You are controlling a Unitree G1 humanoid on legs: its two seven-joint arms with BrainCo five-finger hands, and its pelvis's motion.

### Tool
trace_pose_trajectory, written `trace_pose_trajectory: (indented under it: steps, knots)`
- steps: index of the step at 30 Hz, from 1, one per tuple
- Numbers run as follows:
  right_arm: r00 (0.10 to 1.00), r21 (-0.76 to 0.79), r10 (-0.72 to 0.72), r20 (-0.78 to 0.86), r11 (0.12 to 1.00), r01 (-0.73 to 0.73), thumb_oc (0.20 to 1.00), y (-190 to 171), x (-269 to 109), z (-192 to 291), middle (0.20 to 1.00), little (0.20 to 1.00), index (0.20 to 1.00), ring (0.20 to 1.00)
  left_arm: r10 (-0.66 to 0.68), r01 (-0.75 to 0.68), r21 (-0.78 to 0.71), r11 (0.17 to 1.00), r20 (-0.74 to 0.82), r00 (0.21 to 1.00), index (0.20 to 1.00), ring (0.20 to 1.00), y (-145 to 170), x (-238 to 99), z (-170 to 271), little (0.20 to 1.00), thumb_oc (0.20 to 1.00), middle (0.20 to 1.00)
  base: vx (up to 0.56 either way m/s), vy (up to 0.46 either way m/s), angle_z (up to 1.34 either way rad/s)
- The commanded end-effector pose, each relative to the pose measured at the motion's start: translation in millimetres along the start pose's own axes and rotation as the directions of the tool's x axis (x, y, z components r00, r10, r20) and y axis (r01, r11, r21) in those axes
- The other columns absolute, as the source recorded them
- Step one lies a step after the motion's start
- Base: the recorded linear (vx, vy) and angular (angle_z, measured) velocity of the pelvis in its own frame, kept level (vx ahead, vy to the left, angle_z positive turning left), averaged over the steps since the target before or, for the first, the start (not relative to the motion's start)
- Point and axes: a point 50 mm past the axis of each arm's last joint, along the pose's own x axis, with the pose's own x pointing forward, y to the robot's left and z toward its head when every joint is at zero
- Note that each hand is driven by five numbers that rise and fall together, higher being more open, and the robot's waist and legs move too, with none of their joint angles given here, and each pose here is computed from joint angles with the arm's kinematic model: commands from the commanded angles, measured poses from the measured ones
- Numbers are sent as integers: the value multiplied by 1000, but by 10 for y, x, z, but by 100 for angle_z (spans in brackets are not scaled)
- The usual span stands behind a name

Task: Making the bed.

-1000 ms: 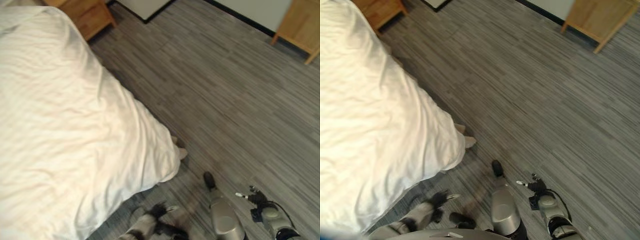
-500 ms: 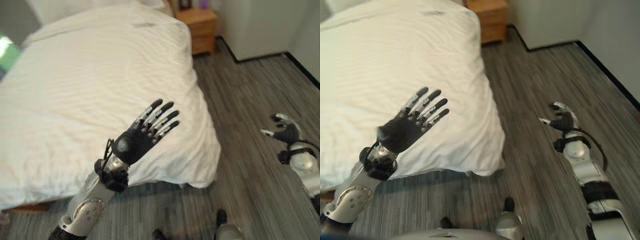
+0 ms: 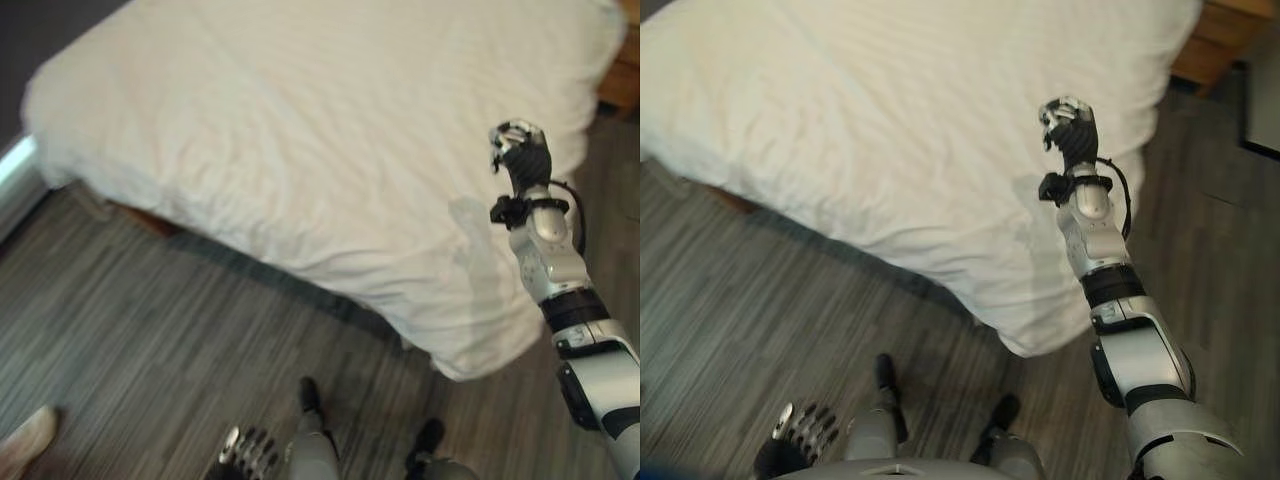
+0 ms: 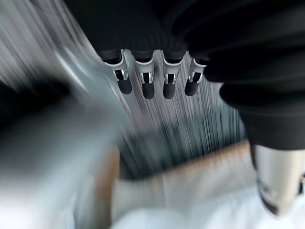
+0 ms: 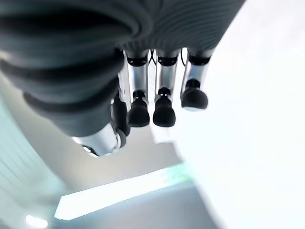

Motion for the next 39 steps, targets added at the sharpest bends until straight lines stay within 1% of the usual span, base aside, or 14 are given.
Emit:
trace_pose_trajectory:
  steps: [1, 6, 12, 17, 19, 25, 26, 27, 28, 30, 31, 32, 35, 39]
  knots:
    - [969, 317, 88, 230, 935, -160, 200, 428, 147, 330, 200, 200, 200, 200, -108, 83, 233, 969, 99, 989, 1000, 1000, -547, 428, 553, 1000, 1000, 1000, -138, 59, 31]
    - [971, 447, -197, 132, 887, 118, 200, 214, 187, 58, 200, 200, 200, 200, -99, 41, 369, 928, 138, 985, 1000, 1000, -934, 749, 607, 1000, 1000, 1000, -131, 84, 22]
    - [849, 405, -518, -106, 757, 513, 200, -871, -246, -352, 200, 200, 200, 200, 26, -41, 324, 945, 51, 998, 1000, 1000, -734, 766, 297, 1000, 1000, 1000, -91, 221, -17]
    - [583, 401, -773, -250, 465, 789, 200, -1719, -1470, -829, 200, 200, 200, 200, 32, -37, 222, 974, 26, 999, 1000, 1000, -814, 823, 155, 1000, 1000, 1000, 46, 146, -54]
    - [395, 307, -870, -294, 306, 901, 200, -2087, -2334, -903, 200, 200, 200, 200, 60, -66, 151, 986, 44, 997, 1000, 1000, -781, 830, 198, 1000, 1000, 1000, 271, 110, -63]
    - [260, 55, -904, -339, 257, 965, 200, -2339, -3157, -793, 200, 200, 200, 200, 117, -123, 53, 991, 105, 988, 1000, 1000, -633, 771, 278, 1000, 1000, 1000, 207, 52, -164]
    - [246, -119, -895, -373, 309, 944, 200, -2350, -3283, -796, 200, 200, 200, 200, 129, -132, 10, 991, 129, 983, 1000, 1000, -652, 786, 341, 1000, 1000, 1000, 137, -28, -185]
    - [246, -216, -887, -391, 349, 912, 470, -2360, -3286, -788, 470, 470, 470, 470, 135, -137, 3, 991, 143, 980, 1000, 1000, -643, 784, 381, 1000, 1000, 1000, 175, -18, -185]
    - [273, -335, -868, -416, 425, 841, 1000, -2368, -3239, -783, 1000, 1000, 1000, 1000, 114, -117, 18, 993, 144, 983, 1000, 1000, -688, 800, 367, 1000, 1000, 1000, 46, 22, -214]
    - [359, -510, -801, -479, 587, 629, 1000, -2306, -3141, -808, 1000, 1000, 1000, 1000, 94, -100, 41, 994, 118, 989, 1000, 1000, -694, 791, 268, 1000, 1000, 1000, 39, 47, -173]
    - [359, -510, -801, -479, 587, 629, 1000, -2306, -3141, -809, 1000, 1000, 1000, 1000, 94, -100, 41, 994, 118, 989, 1000, 1000, -694, 790, 268, 1000, 1000, 1000, -76, 135, -42]
    - [466, -649, -706, -534, 695, 309, 1000, -2178, -2918, -846, 1000, 1000, 1000, 1000, 61, -69, 91, 994, 85, 995, 1000, 1000, -749, 794, 136, 1000, 1000, 1000, -95, 133, 3]
    - [577, -742, -551, -603, 653, -151, 1000, -1935, -2717, -889, 1000, 1000, 1000, 1000, 48, -56, 160, 986, 54, 997, 1000, 1000, -742, 770, 44, 1000, 1000, 1000, -120, 138, 61]
    - [618, -714, -433, -656, 622, -322, 1000, -1644, -2640, -1026, 1000, 1000, 1000, 1000, 69, -74, 228, 971, 27, 997, 1000, 1000, -680, 745, 32, 1000, 1000, 1000, -169, 96, -2]
